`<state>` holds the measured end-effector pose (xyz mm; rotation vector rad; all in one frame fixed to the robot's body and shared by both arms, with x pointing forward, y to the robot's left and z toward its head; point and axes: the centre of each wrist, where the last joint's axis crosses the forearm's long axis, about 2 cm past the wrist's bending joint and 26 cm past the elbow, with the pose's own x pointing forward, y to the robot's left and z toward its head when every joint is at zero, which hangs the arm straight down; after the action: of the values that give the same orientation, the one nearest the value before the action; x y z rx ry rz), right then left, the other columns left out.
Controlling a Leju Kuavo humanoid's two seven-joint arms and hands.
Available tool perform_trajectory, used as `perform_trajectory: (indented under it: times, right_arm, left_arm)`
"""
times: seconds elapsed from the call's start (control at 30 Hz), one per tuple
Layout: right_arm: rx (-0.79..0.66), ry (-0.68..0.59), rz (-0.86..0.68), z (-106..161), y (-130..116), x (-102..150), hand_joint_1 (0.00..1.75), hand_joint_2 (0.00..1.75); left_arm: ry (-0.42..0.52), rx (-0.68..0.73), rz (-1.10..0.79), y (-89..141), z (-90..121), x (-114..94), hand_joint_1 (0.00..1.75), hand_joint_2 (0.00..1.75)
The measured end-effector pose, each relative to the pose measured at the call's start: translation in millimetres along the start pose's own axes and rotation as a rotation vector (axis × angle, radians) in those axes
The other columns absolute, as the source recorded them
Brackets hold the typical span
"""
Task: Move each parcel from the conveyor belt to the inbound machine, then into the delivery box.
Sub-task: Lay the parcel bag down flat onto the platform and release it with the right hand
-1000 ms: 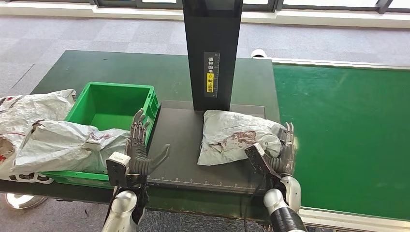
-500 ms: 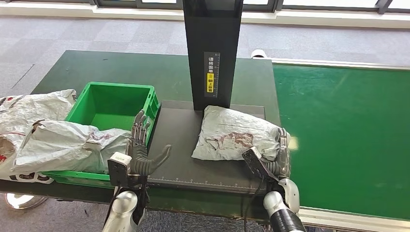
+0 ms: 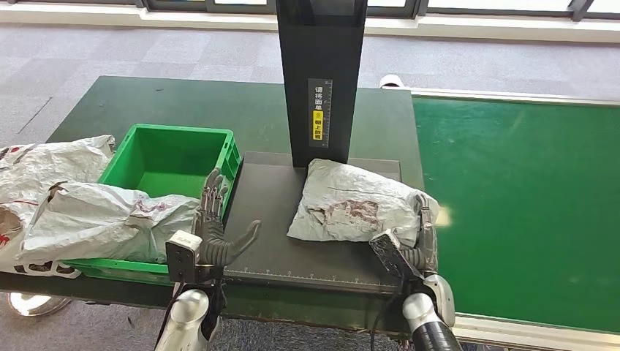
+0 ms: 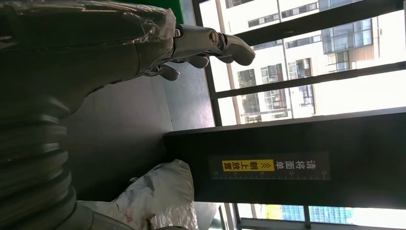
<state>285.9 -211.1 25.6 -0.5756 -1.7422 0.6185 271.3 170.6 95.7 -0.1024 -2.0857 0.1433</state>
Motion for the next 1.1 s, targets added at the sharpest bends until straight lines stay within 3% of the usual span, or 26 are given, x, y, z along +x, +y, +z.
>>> perform_trajectory:
  times: [0.07, 0.37, 0.57, 1.03, 1.1]
  right_arm:
    - [-0.014, -0.024, -0.022, 3.5, -2.9, 0.4, 0.00, 0.00]
    - [-0.048, -0.075, -0.041, 8.9, -10.5, 3.3, 0.00, 0.00]
    - [-0.100, -0.172, -0.051, 8.0, -21.7, 20.9, 0.00, 0.00]
    - [-0.202, -0.243, -0.035, 8.6, -33.4, 36.3, 0.00, 0.00]
    - [-0.286, -0.257, -0.001, 10.0, -37.6, 41.6, 0.00, 0.87]
  left_arm:
    - [0.001, 0.000, 0.001, 0.0, 0.1, -0.1, 0.00, 1.75]
    - [0.001, 0.001, 0.002, 0.0, 0.2, -0.1, 0.00, 1.75]
    - [0.001, 0.001, 0.002, 0.0, 0.3, -0.1, 0.00, 1.75]
    - [0.000, -0.006, -0.005, -0.1, 0.4, -0.1, 0.00, 1.75]
    - [-0.002, -0.020, -0.016, -0.4, 0.2, 0.0, 0.00, 1.75]
